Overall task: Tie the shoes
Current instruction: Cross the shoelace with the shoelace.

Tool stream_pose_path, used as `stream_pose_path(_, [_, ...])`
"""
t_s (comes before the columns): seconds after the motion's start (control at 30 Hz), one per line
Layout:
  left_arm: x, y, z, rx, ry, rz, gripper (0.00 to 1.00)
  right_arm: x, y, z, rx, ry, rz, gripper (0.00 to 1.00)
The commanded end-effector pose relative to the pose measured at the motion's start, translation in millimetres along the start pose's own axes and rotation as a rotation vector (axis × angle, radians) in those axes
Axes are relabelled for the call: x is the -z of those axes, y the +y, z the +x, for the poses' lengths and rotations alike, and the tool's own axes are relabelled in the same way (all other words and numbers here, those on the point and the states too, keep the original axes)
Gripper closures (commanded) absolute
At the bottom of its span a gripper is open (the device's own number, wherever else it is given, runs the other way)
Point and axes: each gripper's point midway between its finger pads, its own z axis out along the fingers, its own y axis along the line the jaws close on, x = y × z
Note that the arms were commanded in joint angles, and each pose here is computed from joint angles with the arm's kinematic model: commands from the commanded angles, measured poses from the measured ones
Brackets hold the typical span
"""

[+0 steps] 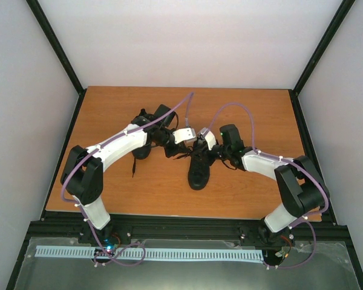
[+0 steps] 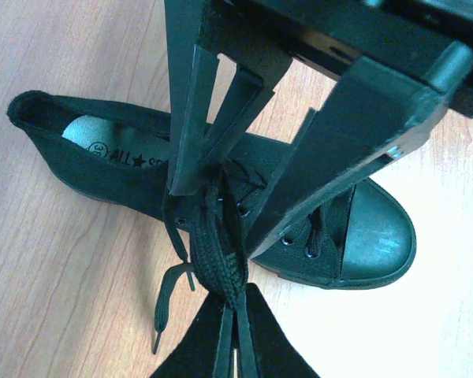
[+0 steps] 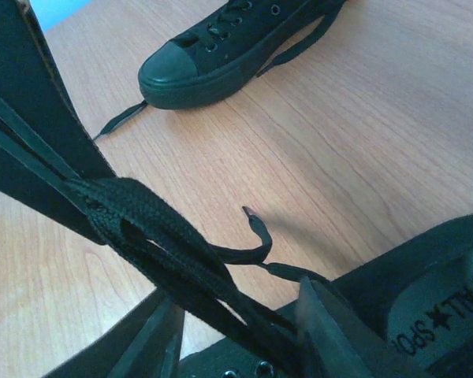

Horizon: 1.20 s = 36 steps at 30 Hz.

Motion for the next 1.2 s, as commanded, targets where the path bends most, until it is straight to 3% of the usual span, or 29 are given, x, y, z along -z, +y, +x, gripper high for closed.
stream_pose_path(0.0, [13.4, 2.6, -21.1, 0.005, -0.057, 0.001, 0.99, -6.7, -0.1, -11.4, 0.015, -0.029, -0.002, 0.65])
stream_pose_path(0.1, [12.7, 5.3, -18.8, 0.012, -0.048, -0.004, 0.99, -1.5, 1.4, -14.1, 0.013, -0.048, 0.011, 0.82])
stream_pose_path(0.33, [10.8, 16.4, -5.0, 0.008, -0.007, -0.059, 0.99, 17.3, 11.1, -11.0, -0.027, -0.039, -0.013, 0.89])
stream_pose_path(0.57, [7.2, 20.9, 3.2, -0.011, 0.024, -0.083, 0.99, 22.0, 21.9, -9.9, -0.042, 0.01, -0.063, 0.89])
stream_pose_path(0.8, [8.5, 11.0, -2.8, -0.012, -0.004, -0.03, 0.99, 22.2, 49.6, -20.6, -0.077, 0.05, -0.259, 0.9])
stream_pose_path(0.97, [12.5, 3.2, -4.7, -0.029, -0.026, -0.006, 0.99, 21.6, 24.5, -14.4, -0.077, 0.064, -0.093, 0.91])
stream_pose_path(1.17, [13.5, 6.6, -6.0, -0.001, -0.024, -0.021, 0.99, 27.2, -3.0, -17.9, -0.123, 0.029, 0.1, 0.8])
